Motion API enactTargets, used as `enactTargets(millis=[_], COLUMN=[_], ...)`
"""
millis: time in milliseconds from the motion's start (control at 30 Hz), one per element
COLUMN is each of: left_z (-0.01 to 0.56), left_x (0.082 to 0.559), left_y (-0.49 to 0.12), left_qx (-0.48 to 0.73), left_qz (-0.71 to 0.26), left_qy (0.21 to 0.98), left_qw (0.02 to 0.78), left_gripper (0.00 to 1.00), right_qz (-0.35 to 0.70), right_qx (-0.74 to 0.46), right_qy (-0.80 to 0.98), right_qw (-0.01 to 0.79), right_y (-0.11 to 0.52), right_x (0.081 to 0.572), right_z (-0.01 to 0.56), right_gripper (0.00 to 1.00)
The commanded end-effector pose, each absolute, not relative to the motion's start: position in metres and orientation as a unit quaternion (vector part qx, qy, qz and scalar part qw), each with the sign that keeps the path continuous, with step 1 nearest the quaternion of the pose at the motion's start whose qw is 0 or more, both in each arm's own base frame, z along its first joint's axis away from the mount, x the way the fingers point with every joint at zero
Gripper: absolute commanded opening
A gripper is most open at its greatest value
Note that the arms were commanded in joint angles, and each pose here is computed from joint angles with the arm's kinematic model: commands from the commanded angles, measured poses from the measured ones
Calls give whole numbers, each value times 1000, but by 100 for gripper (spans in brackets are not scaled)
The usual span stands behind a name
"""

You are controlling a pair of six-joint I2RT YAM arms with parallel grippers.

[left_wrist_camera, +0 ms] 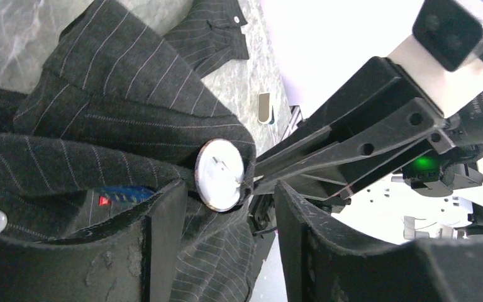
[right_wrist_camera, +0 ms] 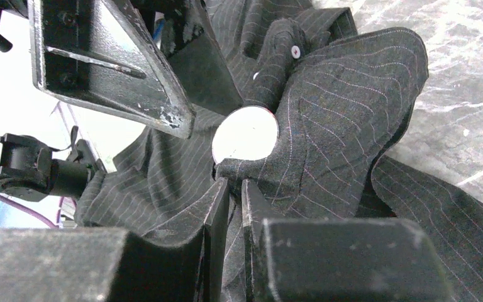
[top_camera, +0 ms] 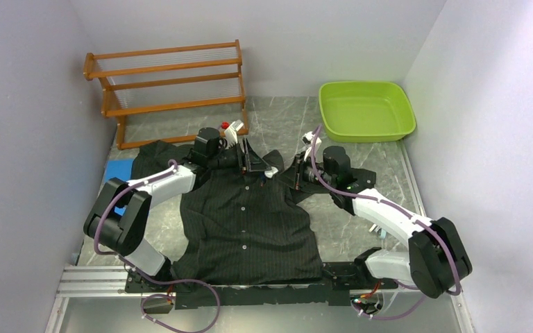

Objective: Pin the brooch onto the clothing
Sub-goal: Pin the brooch to the clothes.

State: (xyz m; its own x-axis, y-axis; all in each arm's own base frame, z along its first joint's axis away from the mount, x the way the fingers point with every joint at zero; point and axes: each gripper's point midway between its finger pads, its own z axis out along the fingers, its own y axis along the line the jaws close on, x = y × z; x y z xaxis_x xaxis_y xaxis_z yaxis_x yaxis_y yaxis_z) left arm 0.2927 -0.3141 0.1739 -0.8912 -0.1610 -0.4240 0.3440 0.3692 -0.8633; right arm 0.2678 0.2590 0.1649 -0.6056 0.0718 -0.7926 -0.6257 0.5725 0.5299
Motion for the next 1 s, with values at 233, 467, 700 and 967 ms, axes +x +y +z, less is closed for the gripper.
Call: enactTargets(millis=[233, 467, 700, 967], left_z=[215, 218, 211, 207], left_x=[295, 277, 274, 284], left_y=[-327, -338, -346, -339], left_qx=[115, 156, 160, 155], left_qz=[-607, -597, -583, -543], left_qy=[745, 749, 757, 778], left_qw=[252, 242, 247, 275], left_gripper=[39, 38, 38, 51], right_qz=[424, 420, 396, 361], right_qx=[-165, -148, -130, -104], right_qy=[783, 794, 813, 825], right_qw=[425, 415, 407, 422], right_y=[266, 270, 262, 237], right_x=[287, 297, 299, 290], right_z=[174, 167, 157, 153], right_gripper=[16, 15, 15, 16])
